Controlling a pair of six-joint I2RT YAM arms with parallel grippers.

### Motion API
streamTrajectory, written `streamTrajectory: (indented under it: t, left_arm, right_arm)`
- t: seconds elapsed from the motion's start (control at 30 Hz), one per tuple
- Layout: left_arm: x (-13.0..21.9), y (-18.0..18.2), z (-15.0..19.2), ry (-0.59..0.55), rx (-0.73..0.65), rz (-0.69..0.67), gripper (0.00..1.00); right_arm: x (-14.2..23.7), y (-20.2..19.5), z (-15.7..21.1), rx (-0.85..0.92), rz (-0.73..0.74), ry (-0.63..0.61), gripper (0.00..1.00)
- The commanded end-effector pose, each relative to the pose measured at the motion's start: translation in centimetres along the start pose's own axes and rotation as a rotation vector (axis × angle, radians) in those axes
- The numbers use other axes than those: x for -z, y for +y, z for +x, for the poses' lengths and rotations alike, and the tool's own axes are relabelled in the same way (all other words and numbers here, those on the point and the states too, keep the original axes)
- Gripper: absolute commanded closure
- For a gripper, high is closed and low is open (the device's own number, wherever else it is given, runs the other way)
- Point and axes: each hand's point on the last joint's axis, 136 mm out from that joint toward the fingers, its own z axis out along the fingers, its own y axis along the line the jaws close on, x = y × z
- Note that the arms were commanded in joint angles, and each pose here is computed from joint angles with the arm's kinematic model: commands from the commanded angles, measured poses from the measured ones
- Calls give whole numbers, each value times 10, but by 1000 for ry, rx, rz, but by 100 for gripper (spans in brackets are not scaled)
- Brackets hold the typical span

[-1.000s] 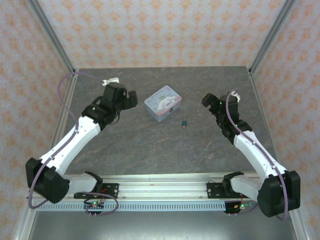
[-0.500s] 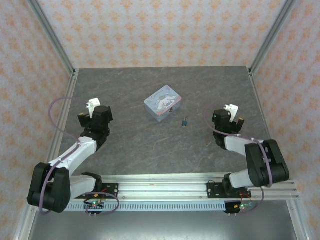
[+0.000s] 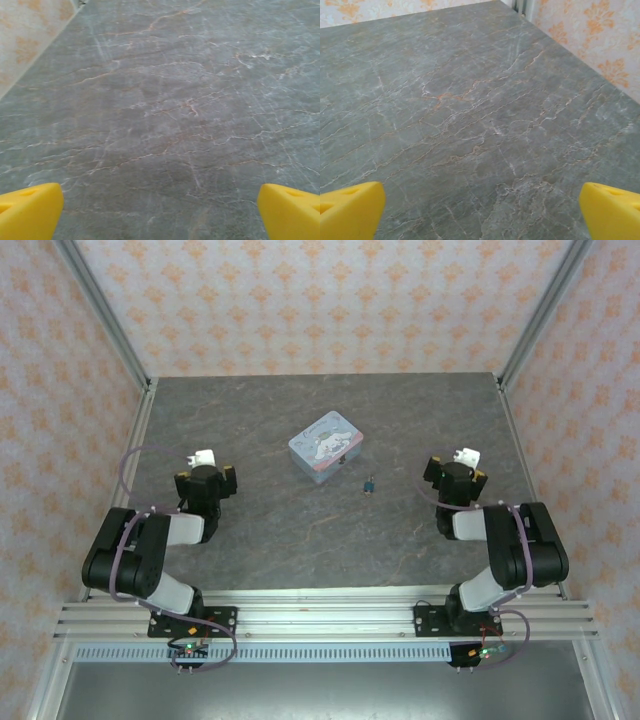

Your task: Unlock the padlock with the key

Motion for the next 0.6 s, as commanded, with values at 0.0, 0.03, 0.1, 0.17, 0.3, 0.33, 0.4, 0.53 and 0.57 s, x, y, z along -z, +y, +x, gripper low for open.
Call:
streamTrajectory:
  t: [0.0,0.03,0.1,0.17,0.3,0.33,0.4,0.53,0.57]
  left_arm:
    - [-2,-8,-34,-103,27,73,0]
    - [-2,-8,-33,-90,26,74,0]
    - [-2,-8,-33,-92,26,74,0]
    - [-2,-8,-33,-95,27,75,0]
    - [-2,-8,-34,-96,27,74,0]
    - [-2,-9,-33,-94,25,74,0]
    - [-2,-8,-33,-94,26,74,0]
    - [-2,-9,-33,-94,24,74,0]
    - [-2,-9,-33,-95,23,74,0]
  right_arm:
    - [-2,8,-12,-20,-51,-26,1]
    - [-1,8,-12,-22,-54,-39,1]
    - [1,-3,-13,-48,3,-47,1]
    - [1,-3,-14,-48,2,-54,1]
    - [1,-2,-14,-44,-1,-49,1]
    - [-1,0,-13,-39,-6,-43,1]
    - [-3,5,-12,-26,-29,-26,1]
    - [0,5,-13,-27,-37,-38,1]
    - [0,5,-13,-26,-38,-38,1]
